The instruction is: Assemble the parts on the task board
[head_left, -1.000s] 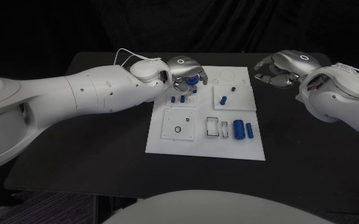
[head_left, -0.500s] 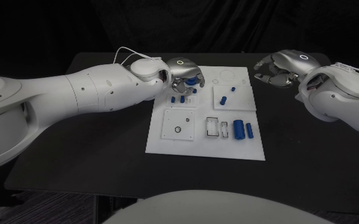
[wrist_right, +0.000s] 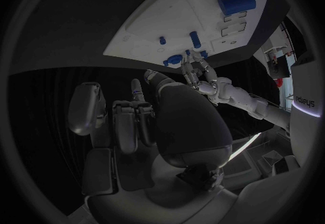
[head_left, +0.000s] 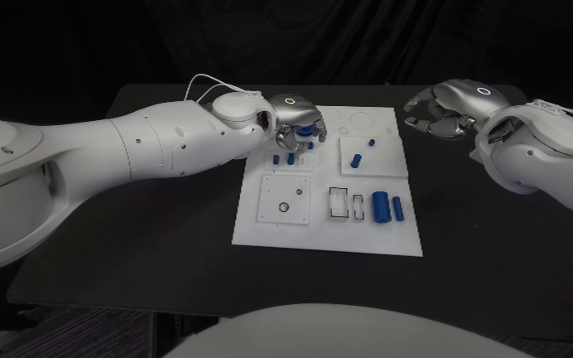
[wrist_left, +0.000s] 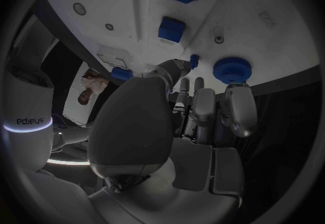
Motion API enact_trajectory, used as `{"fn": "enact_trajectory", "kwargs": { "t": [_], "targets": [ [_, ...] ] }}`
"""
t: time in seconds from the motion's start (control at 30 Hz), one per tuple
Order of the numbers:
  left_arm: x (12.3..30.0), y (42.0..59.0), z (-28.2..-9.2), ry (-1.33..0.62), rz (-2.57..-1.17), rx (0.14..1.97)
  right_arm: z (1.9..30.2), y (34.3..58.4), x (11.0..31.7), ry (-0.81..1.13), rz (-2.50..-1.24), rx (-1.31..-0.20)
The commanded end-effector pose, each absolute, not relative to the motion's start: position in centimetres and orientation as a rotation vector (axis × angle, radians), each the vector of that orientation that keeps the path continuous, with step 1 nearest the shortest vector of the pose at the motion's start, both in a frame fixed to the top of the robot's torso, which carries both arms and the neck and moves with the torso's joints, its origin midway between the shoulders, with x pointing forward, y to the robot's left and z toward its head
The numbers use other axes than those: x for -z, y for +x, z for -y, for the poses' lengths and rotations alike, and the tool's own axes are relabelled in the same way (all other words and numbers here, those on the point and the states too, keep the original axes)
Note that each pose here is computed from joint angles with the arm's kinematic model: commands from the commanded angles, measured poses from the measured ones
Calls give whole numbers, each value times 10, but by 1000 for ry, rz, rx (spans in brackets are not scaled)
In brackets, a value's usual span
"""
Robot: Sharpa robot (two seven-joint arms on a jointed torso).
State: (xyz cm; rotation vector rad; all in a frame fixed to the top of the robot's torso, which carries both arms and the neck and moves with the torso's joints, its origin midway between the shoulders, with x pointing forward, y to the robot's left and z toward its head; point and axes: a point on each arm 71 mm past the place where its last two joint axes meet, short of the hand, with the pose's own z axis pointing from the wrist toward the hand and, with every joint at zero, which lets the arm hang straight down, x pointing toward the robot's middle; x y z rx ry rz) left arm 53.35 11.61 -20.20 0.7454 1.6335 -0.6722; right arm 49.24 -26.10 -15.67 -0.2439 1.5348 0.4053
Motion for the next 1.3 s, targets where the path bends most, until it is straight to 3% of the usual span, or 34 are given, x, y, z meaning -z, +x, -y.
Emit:
{"fn": "enact_trajectory", "kwargs": {
  "t": [0.03,1.3],
  "targets": [
    [203,534,-114,760,-1663,668,261,492,156,-234,-1522,-405],
    [210,541,-108,770,-1714,645,258,493,157,-238,-1522,-410]
  ]
}}
